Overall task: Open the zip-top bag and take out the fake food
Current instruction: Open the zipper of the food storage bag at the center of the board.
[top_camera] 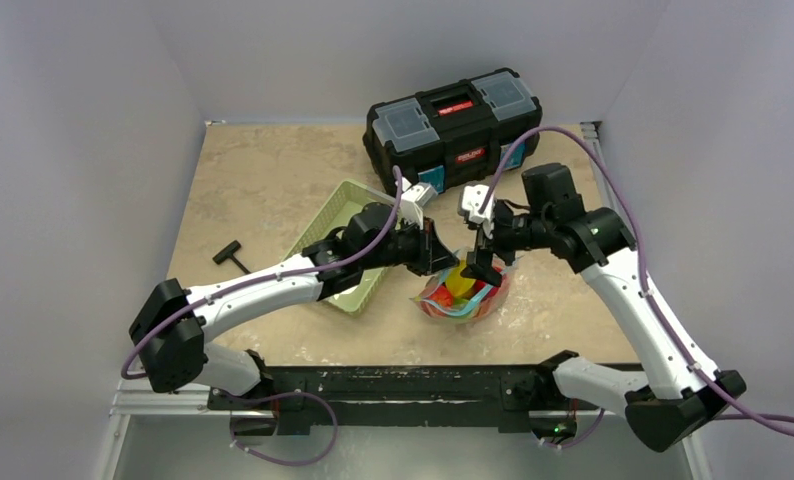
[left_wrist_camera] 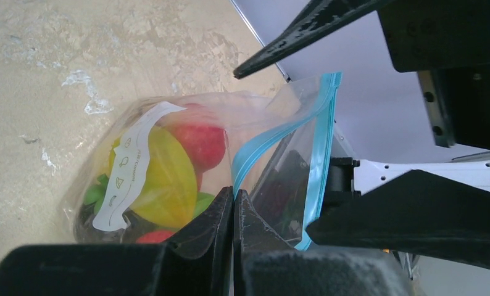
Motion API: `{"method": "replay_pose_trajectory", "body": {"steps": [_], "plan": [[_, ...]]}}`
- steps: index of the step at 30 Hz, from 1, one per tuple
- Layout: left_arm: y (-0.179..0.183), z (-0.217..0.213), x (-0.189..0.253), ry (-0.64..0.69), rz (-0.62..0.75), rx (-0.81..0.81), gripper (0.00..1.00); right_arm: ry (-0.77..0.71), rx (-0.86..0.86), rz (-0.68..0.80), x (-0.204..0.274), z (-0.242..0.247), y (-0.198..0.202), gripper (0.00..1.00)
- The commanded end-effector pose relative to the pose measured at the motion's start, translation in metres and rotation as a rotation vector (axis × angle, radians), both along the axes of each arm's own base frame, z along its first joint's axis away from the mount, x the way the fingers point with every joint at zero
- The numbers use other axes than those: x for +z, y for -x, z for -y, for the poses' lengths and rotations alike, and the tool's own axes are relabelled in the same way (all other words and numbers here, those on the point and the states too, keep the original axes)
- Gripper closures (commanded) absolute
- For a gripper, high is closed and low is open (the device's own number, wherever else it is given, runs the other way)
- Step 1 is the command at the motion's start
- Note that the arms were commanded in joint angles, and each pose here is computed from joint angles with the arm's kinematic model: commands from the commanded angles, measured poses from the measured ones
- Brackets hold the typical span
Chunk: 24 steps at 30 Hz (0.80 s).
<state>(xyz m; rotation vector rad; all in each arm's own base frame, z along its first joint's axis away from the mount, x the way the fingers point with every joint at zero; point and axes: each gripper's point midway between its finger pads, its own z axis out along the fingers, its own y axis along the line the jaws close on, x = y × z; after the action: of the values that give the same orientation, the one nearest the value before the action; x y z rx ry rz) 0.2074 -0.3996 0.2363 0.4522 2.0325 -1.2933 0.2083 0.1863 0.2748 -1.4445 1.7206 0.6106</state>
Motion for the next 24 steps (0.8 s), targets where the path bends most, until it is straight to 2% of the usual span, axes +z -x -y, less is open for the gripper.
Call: {"method": "replay_pose_trajectory", "body": {"steps": [1, 3, 7, 9, 10, 13, 14, 15, 16, 21, 23, 24], "plan": [[-0.001, 0.004, 0.026, 0.04, 0.07, -0.045, 1.0, 0.135, -0.063, 0.117, -0.015, 0.016, -0.021, 0.06], [0.0, 0.005, 0.027, 0.043, 0.074, -0.057, 1.0, 0.162, -0.068, 0.128, -0.021, 0.017, -0.024, 0.1], [0.002, 0.006, 0.03, 0.044, 0.088, -0.075, 1.0, 0.203, -0.04, 0.143, -0.032, 0.016, -0.028, 0.27], [0.003, 0.006, 0.032, 0.045, 0.093, -0.081, 1.0, 0.214, -0.012, 0.143, -0.038, 0.011, -0.028, 0.4], [0.003, 0.006, 0.033, 0.046, 0.096, -0.083, 1.0, 0.219, -0.004, 0.139, -0.041, 0.008, -0.028, 0.5], [0.002, 0.004, 0.036, 0.042, 0.1, -0.078, 1.0, 0.227, 0.012, 0.12, -0.047, 0.001, -0.03, 0.9], [0.001, 0.001, 0.037, 0.043, 0.102, -0.068, 1.0, 0.215, -0.001, 0.118, -0.044, -0.001, -0.032, 0.99], [-0.002, -0.004, 0.041, 0.05, 0.11, -0.052, 0.99, 0.188, -0.028, 0.121, -0.038, -0.004, -0.036, 1.0], [-0.006, -0.011, 0.047, 0.061, 0.124, -0.024, 0.89, 0.145, -0.067, 0.115, -0.031, -0.008, -0.039, 1.0], [-0.013, -0.064, 0.089, 0.13, 0.247, 0.146, 0.26, -0.038, -0.294, 0.148, 0.015, -0.002, -0.075, 1.0], [-0.003, -0.082, 0.108, 0.154, 0.288, 0.162, 0.11, -0.113, -0.351, 0.156, 0.033, 0.003, -0.088, 1.0], [0.002, -0.091, 0.112, 0.153, 0.296, 0.174, 0.07, -0.153, -0.386, 0.174, 0.044, 0.007, -0.095, 1.0]]}}
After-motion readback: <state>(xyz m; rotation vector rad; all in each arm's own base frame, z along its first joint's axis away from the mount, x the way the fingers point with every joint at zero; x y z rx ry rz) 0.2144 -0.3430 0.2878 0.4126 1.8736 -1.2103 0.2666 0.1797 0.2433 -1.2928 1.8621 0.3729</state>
